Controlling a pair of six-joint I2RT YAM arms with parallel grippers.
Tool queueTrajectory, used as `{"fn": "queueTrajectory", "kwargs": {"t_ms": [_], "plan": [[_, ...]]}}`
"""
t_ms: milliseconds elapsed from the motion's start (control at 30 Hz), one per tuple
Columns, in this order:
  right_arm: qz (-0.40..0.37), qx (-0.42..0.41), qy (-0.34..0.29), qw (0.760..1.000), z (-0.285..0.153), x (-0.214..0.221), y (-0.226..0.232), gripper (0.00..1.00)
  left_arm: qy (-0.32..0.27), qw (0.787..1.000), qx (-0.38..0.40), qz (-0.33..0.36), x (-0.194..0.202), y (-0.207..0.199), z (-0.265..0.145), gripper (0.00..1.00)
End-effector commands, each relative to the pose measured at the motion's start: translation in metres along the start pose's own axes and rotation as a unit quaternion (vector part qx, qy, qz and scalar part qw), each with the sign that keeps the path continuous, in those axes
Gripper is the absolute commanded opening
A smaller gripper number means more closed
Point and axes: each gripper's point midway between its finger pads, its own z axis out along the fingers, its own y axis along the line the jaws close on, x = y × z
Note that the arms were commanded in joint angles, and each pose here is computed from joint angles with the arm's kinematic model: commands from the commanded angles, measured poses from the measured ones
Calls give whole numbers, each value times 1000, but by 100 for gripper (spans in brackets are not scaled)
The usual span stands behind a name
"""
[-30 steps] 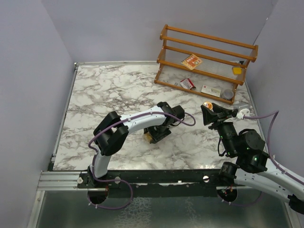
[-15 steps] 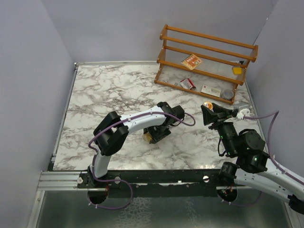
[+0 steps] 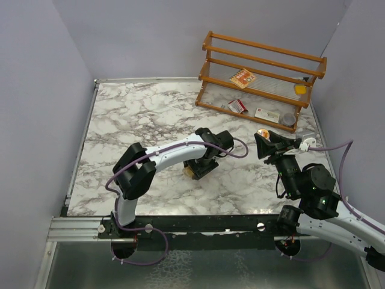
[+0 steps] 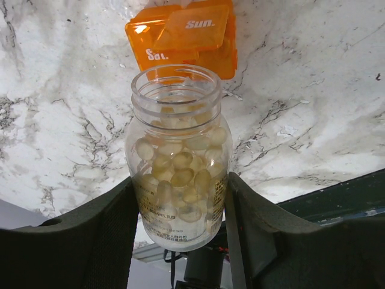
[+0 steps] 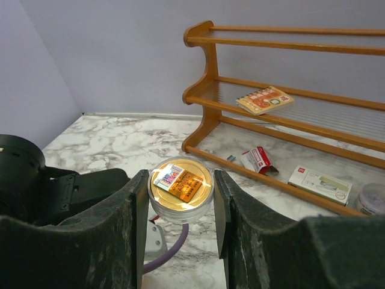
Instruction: Sort the pills into containers
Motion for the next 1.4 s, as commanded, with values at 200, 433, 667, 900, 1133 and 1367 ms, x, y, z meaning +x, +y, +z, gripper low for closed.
{"fn": "queueTrajectory", "kwargs": {"t_ms": [200, 433, 667, 900, 1133, 1367], "plan": [[-6, 0, 11, 1000, 1, 5, 1, 1, -74, 996, 27, -40, 3, -4, -19, 0], [-11, -1, 18, 1000, 4, 8, 4, 1, -155, 984, 37, -79, 3, -2, -42, 0], [-16, -18, 29, 999, 9, 11, 15, 1, -306, 942, 51, -126, -5, 5, -78, 0], [-18, -56, 35, 998, 17, 7, 37, 1, -422, 890, 65, -160, -2, 13, -108, 0], [-13, -108, 22, 994, 22, -9, 60, 1, -557, 810, 87, -165, 0, 17, -142, 0], [13, -237, -32, 971, 7, -44, 102, 1, -694, 697, 96, -153, 12, 22, -175, 0]]}}
